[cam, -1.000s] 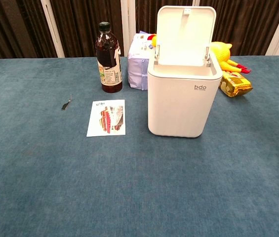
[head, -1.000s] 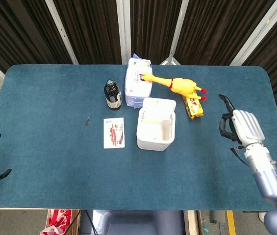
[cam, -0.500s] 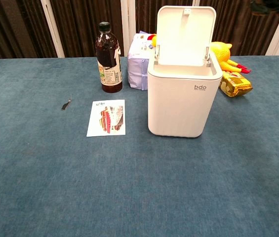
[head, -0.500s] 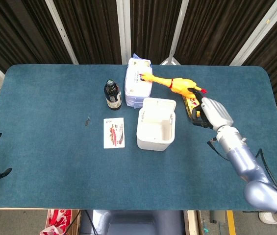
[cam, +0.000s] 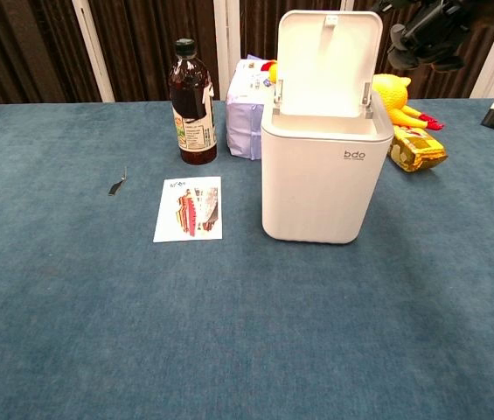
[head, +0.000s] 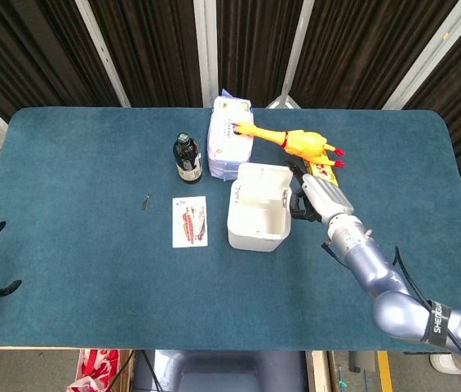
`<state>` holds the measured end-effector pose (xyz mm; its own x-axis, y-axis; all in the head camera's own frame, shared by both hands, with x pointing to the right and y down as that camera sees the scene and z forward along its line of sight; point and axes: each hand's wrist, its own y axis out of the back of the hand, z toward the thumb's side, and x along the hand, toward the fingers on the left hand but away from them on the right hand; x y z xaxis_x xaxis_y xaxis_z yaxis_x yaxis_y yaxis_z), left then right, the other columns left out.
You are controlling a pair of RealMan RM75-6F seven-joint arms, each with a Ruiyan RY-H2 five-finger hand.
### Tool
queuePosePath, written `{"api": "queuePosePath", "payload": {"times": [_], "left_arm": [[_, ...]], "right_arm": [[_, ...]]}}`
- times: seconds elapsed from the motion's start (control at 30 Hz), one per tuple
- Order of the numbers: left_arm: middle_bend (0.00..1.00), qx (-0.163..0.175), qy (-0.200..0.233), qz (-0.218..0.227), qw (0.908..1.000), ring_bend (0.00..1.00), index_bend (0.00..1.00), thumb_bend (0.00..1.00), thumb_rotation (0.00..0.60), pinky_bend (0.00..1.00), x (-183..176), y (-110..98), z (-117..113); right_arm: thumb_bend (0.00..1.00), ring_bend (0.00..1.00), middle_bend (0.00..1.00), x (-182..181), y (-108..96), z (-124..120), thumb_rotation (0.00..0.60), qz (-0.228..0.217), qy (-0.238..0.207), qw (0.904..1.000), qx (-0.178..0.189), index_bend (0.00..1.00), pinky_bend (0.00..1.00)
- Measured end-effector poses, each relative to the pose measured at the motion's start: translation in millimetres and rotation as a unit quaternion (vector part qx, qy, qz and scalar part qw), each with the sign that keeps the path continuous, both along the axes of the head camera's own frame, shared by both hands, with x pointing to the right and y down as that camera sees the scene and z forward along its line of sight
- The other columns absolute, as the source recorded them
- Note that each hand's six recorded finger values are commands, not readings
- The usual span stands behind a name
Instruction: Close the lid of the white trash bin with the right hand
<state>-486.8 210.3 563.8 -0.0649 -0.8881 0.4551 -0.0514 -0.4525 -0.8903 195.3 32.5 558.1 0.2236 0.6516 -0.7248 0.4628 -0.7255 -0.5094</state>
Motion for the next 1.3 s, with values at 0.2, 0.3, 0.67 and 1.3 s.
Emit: {"api": "queuePosePath", "payload": {"times": [0.2, 0.3, 0.67, 1.3], "left_arm": [[0.00, -0.003, 0.000, 0.000, 1.0000, 0.00, 0.00, 0.00, 0.600, 0.00, 1, 0, 1], [0.00, -0.003, -0.001, 0.001, 1.0000, 0.00, 0.00, 0.00, 0.600, 0.00, 1, 1, 1], [0.00, -0.006, 0.004, 0.000, 1.0000, 0.00, 0.00, 0.00, 0.600, 0.00, 2, 1, 1], [0.00, -0.013, 0.010, -0.002, 0.9999, 0.00, 0.00, 0.00, 0.600, 0.00, 3, 1, 3]], "right_arm": [[0.81, 0.87, 0.75, -10, 7, -3, 0.600, -0.013, -0.007, 0.9999, -0.006, 0.20, 0.80], [0.81, 0.87, 0.75, -14, 11, -8, 0.600, -0.019, -0.015, 0.9997, -0.008, 0.24, 0.80], [0.81, 0.87, 0.75, -22, 38, -16, 0.600, -0.051, -0.026, 0.9977, -0.037, 0.24, 0.80], [0.81, 0.87, 0.75, -27, 71, 3, 0.600, -0.075, -0.019, 0.9945, -0.071, 0.22, 0.80]]}}
